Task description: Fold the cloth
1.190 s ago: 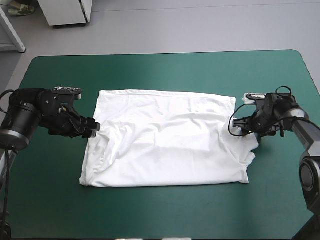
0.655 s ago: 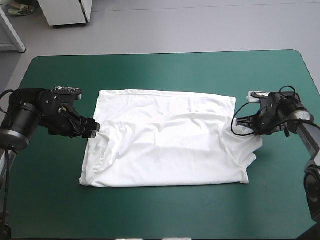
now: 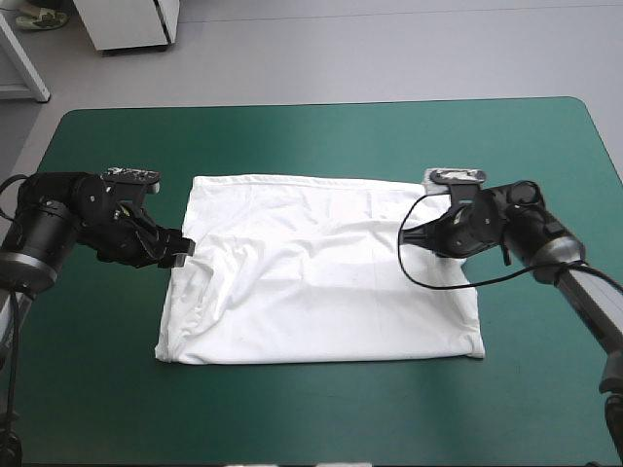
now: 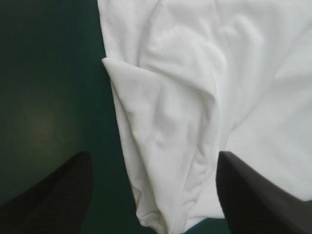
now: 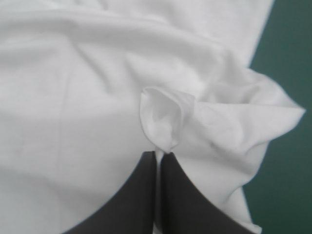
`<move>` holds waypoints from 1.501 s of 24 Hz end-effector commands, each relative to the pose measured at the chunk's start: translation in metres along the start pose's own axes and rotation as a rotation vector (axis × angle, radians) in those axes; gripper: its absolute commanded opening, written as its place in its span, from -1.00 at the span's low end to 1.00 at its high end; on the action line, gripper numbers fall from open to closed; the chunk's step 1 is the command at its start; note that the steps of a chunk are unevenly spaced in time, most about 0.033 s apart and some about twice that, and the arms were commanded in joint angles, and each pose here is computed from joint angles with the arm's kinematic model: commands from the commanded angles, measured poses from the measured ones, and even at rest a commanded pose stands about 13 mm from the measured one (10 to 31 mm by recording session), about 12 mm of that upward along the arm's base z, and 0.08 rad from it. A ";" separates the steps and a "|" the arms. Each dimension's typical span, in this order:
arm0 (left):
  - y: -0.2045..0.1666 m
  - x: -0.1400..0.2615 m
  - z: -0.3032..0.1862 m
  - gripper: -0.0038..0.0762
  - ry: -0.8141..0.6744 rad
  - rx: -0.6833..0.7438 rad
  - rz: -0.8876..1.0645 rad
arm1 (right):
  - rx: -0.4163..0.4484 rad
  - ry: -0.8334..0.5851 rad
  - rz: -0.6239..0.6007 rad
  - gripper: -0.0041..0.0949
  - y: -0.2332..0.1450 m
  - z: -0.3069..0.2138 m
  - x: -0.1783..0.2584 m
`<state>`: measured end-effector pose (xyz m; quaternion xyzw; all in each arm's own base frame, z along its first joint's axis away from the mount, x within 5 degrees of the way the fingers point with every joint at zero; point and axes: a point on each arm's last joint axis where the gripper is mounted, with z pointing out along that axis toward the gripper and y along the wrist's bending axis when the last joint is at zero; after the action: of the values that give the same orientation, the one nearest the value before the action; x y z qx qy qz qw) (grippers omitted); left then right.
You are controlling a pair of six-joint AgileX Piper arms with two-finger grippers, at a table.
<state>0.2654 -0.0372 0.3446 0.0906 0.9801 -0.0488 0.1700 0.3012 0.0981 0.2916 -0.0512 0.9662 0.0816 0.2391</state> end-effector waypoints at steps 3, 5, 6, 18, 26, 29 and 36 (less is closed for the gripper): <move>-0.003 -0.003 -0.018 0.37 -0.089 0.006 0.010 | -0.059 -0.036 -0.120 -0.94 0.037 0.005 -0.001; -0.003 -0.003 -0.018 0.37 -0.091 0.005 0.010 | -0.060 -0.014 -0.140 -0.78 0.043 0.015 0.001; -0.003 -0.003 -0.018 0.37 -0.093 0.005 0.010 | -0.063 -0.011 -0.139 -0.66 0.044 0.017 0.001; -0.003 0.004 -0.018 0.37 -0.013 0.005 0.026 | 0.076 0.076 -0.165 0.73 0.031 -0.042 0.002; -0.005 0.058 -0.017 0.37 0.036 -0.002 -0.025 | 0.065 0.150 -0.051 0.57 0.011 -0.086 0.067; -0.004 0.082 0.003 0.37 0.126 -0.007 -0.057 | 0.074 0.191 -0.047 0.57 0.004 -0.081 0.089; 0.001 0.087 0.061 0.37 0.205 -0.010 -0.076 | 0.077 0.204 -0.051 0.57 0.002 -0.075 0.096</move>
<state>0.1974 -0.0278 0.2631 0.0649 0.9959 -0.0367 0.0518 0.1829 0.0819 0.3016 -0.0744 0.9904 0.0234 0.1138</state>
